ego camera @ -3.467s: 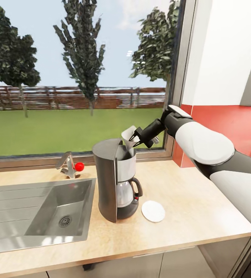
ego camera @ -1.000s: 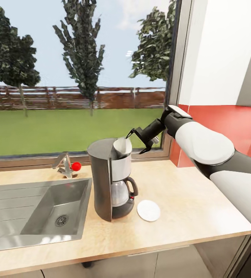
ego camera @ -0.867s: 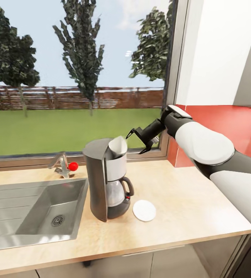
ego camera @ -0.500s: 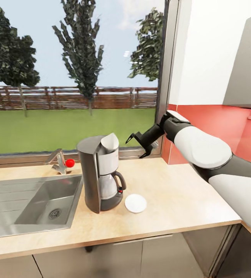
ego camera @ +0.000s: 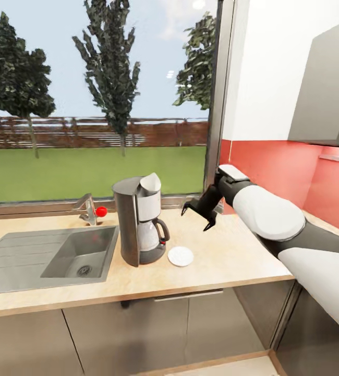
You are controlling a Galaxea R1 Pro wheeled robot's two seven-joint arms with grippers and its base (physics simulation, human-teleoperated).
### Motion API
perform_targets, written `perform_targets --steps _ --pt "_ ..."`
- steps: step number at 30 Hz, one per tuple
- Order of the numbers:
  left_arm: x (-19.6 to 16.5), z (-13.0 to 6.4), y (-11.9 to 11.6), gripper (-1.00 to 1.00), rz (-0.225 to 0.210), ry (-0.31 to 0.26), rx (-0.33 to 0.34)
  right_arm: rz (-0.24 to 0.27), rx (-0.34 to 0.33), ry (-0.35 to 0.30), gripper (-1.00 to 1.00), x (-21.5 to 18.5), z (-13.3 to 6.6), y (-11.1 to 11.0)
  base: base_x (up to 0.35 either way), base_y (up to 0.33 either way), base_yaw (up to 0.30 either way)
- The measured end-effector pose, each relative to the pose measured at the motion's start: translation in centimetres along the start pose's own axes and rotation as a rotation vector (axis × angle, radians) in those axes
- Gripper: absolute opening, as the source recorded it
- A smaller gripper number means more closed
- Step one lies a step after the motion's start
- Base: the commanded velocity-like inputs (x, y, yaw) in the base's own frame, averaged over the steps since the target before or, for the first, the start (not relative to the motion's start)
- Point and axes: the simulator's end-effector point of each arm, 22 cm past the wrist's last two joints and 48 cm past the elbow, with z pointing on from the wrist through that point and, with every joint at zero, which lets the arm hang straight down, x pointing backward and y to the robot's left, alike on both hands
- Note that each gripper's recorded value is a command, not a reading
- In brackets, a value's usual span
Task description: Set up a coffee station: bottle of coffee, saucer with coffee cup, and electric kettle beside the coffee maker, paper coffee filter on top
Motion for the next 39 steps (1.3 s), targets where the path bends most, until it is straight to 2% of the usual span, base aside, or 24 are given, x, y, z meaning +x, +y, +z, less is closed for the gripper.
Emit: perform_targets --steps 3,4,8,10,12,15,16,19,20,21,22,23,24,26,28,29,32,39 --pt "-1.1 0.0 0.0 1.00 -0.003 -0.023 0.000 0.009 0.120 0.057 1.00 2.4 6.4 -6.1 -0.340 0.000 0.000" --pt "-1.5 0.0 0.0 1.00 -0.003 -0.028 0.000 0.008 0.148 0.068 1.00 3.0 7.9 -7.6 -0.340 0.000 0.000" --pt "-2.2 0.0 -0.1 1.00 -0.004 -0.042 0.002 -0.008 0.235 0.108 1.00 5.6 12.2 -12.4 -0.340 0.000 0.000" --pt "-2.3 0.0 -0.2 1.00 -0.006 -0.044 0.003 -0.016 0.253 0.163 1.00 8.3 15.1 -14.6 -0.330 0.000 0.000" --pt "-2.3 0.0 -0.5 1.00 -0.009 -0.046 0.006 -0.030 0.275 0.210 1.00 10.8 17.1 -16.3 -0.156 0.000 0.000" --pt "-2.4 -0.1 -0.6 1.00 -0.012 -0.046 0.008 -0.050 0.331 0.243 1.00 12.8 18.7 -18.9 -0.060 0.000 0.000" --pt "-2.4 -0.1 -0.7 1.00 -0.013 -0.046 0.009 -0.060 0.368 0.242 1.00 13.7 19.8 -20.8 -0.026 0.000 0.000" --pt "-2.4 -0.1 -0.9 1.00 -0.018 -0.047 0.011 -0.101 0.461 0.188 1.00 15.8 23.3 -26.4 -0.010 0.000 0.000" --pt "-3.3 -0.1 -1.0 1.00 -0.029 -0.069 0.012 -0.204 0.521 0.083 1.00 15.3 25.2 -29.8 -0.002 0.000 0.000" --pt "-3.7 -0.2 -1.0 1.00 -0.034 -0.081 0.012 -0.246 0.543 0.073 1.00 17.3 27.0 -32.4 0.000 0.000 0.000" --pt "-4.5 -0.2 -1.1 1.00 -0.044 -0.108 0.013 -0.368 0.554 -0.017 1.00 17.1 28.5 -34.2 0.000 0.000 0.000" --pt "-4.9 -0.3 -1.2 1.00 -0.048 -0.122 0.015 -0.438 0.548 -0.057 1.00 17.5 29.5 -35.0 0.000 0.000 0.000" --pt "-5.3 -0.4 -1.5 1.00 -0.052 -0.138 0.023 -0.537 0.527 -0.112 1.00 18.1 30.7 -35.7 0.000 0.000 0.000" --pt "-5.7 -0.5 -2.0 1.00 -0.056 -0.153 0.032 -0.636 0.502 -0.171 1.00 19.1 31.9 -36.4 0.000 0.000 0.000" --pt "-6.1 -0.6 -2.3 1.00 -0.060 -0.165 0.037 -0.705 0.473 -0.229 1.00 19.9 32.7 -36.6 0.000 0.000 0.000" --pt "-6.4 -0.7 -2.4 1.00 -0.063 -0.173 0.039 -0.733 0.451 -0.268 1.00 20.3 33.0 -36.5 0.000 0.000 0.000" --pt "-7.2 -0.9 -2.7 1.00 -0.071 -0.201 0.044 -0.774 0.400 -0.344 1.00 21.6 33.6 -36.6 0.000 0.000 0.000" --pt "-7.7 -1.3 -4.0 1.00 -0.085 -0.229 0.062 -0.786 0.385 -0.355 1.00 23.9 34.0 -38.6 0.000 0.000 0.000"
